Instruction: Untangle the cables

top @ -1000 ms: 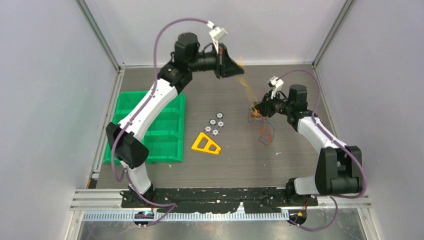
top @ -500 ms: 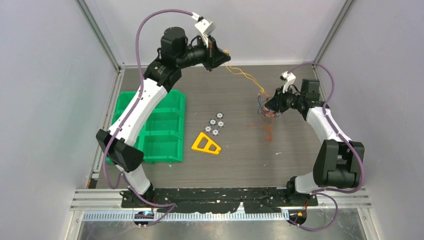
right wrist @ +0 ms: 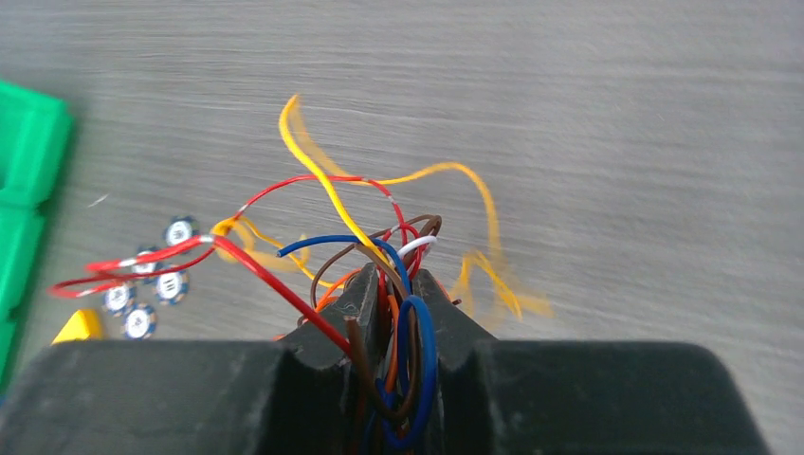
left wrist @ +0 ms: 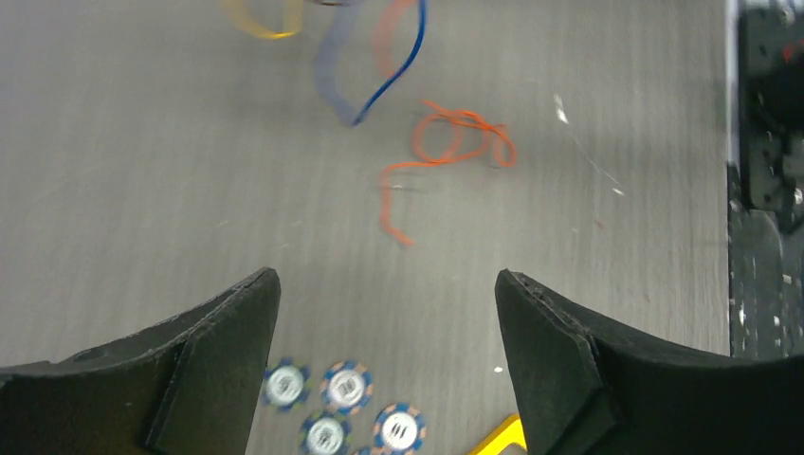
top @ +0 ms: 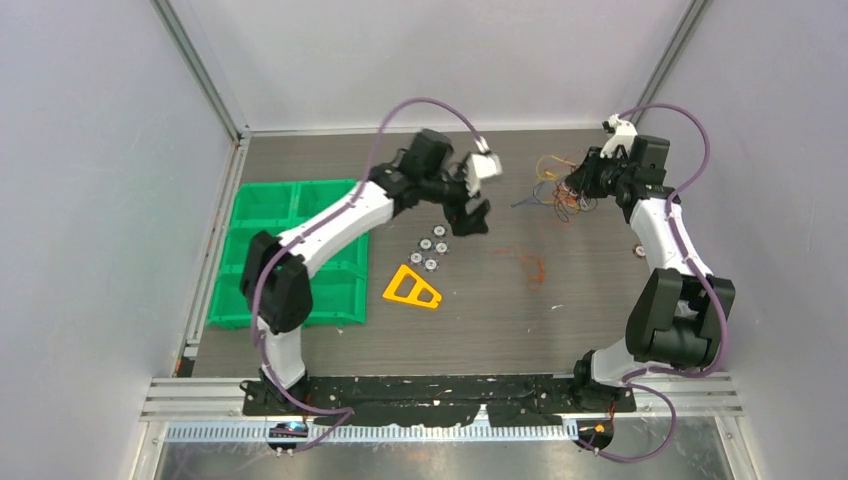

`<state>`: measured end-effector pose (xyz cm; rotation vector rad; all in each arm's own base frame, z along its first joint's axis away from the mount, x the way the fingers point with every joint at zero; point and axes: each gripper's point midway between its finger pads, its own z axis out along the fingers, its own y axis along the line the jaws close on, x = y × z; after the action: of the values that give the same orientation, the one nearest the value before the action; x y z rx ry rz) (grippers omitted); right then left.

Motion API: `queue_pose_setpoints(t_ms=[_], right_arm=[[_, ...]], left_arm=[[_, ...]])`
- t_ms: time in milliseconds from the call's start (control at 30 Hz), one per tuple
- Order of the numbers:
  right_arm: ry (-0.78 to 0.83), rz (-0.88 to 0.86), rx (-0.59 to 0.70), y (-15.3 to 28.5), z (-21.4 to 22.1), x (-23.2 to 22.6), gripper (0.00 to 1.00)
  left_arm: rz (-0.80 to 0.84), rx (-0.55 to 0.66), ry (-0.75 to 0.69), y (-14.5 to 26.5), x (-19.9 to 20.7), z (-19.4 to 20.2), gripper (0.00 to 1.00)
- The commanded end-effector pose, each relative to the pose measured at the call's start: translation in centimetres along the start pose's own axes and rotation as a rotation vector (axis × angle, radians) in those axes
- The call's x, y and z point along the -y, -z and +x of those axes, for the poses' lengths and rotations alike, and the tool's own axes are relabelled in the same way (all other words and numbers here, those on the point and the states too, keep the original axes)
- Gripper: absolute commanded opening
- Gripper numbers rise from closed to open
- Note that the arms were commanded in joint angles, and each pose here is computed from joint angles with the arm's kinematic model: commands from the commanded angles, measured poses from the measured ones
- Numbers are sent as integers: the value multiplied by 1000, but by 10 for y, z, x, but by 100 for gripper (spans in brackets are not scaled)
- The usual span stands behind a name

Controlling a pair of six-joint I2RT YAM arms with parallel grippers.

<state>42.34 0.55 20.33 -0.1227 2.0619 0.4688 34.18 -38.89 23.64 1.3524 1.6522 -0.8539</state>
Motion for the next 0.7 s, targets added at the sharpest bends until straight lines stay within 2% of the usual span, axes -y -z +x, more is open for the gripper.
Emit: queue_pose_setpoints(t_ms=[0, 67, 100, 233, 300, 467, 533, 667], right_arm=[[-54, 216, 4, -1, -1, 42, 5], [-54, 248, -6, -2, 2, 49, 5], [-59, 252, -16, -3, 6, 51, 6], [-69, 277, -42, -6, 11, 60, 6], [-42, 313, -50, -6, 10, 70, 6], [-27, 376, -41, -2, 1, 92, 6], [-33, 371, -35, 0, -2, 95, 5], [-24, 346, -37, -2, -3, 96, 5]], left_arm=[[183, -74, -252, -48, 47, 14, 88], [214, -87, -297, -71, 57, 17, 99], [223, -93, -319, -82, 61, 16, 99], [213, -161, -431, -128, 73, 26, 100], [181, -129, -481, -145, 75, 30, 100], [211, -159, -677, -169, 107, 57, 100], [172, -174, -745, -178, 112, 62, 100], [131, -216, -798, -193, 107, 64, 100]])
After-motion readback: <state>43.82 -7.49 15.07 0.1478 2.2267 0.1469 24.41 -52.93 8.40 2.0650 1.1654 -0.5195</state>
